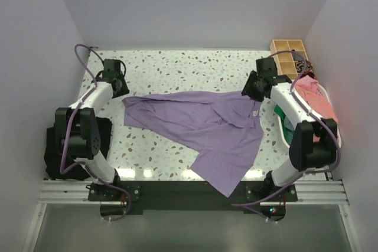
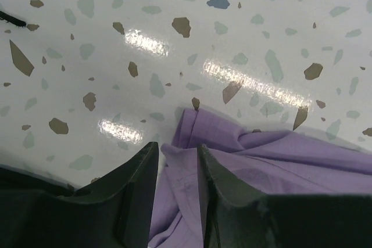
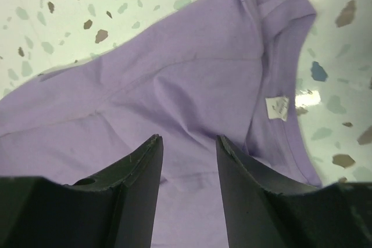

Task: Fold and stack the t-shirts
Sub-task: Fold the flattened tshirt in 1/3 of the way

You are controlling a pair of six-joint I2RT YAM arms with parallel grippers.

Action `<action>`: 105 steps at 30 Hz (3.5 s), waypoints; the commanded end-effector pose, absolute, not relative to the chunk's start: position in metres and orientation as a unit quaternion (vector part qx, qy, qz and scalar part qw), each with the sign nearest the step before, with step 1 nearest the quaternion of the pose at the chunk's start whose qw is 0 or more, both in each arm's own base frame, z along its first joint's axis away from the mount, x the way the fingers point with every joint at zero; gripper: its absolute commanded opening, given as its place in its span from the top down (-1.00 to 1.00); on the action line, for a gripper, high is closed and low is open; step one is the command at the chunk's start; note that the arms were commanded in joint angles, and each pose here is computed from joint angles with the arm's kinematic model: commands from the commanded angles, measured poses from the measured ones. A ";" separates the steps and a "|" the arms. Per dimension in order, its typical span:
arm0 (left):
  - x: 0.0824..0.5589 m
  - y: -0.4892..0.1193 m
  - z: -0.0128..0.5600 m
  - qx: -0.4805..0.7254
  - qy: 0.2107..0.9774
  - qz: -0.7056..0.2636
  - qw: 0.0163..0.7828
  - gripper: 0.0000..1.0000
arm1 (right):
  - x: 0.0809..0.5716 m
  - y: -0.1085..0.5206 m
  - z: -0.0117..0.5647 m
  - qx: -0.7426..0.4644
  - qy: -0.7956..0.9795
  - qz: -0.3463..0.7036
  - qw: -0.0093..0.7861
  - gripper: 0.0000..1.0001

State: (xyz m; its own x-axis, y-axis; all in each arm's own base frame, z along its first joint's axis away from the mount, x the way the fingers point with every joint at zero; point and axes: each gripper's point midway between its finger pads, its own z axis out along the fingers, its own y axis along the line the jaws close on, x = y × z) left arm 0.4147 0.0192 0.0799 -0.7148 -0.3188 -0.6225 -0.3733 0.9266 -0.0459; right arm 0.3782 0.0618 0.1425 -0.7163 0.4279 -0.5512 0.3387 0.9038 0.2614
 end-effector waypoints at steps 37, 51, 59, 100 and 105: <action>0.325 -0.060 0.060 -0.181 0.925 -0.066 0.329 0.20 | 0.378 0.344 0.080 -0.128 0.936 0.274 0.182 0.10; 0.326 -0.057 0.040 -0.244 0.904 -0.072 0.343 0.16 | 0.365 0.332 0.073 -0.134 0.941 0.258 0.174 0.11; 0.332 -0.050 0.035 -0.255 0.900 -0.054 0.350 0.17 | 0.362 0.328 0.068 -0.133 0.944 0.252 0.168 0.12; 0.203 -0.093 0.092 -0.236 0.910 -0.183 0.287 1.00 | 0.292 0.309 0.072 -0.156 0.939 0.277 0.134 0.16; 0.170 -0.075 0.112 -0.249 0.915 -0.152 0.279 1.00 | 0.268 0.318 0.069 -0.182 0.935 0.280 0.119 0.17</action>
State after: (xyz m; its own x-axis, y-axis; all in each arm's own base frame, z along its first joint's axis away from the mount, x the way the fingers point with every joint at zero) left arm 0.2041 -0.0848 0.1015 -0.6967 -0.5271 -0.4865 -0.3096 0.8328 -0.4588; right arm 0.2883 0.3033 0.0548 -0.9289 -0.2177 -0.2995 -0.3379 0.8293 0.4451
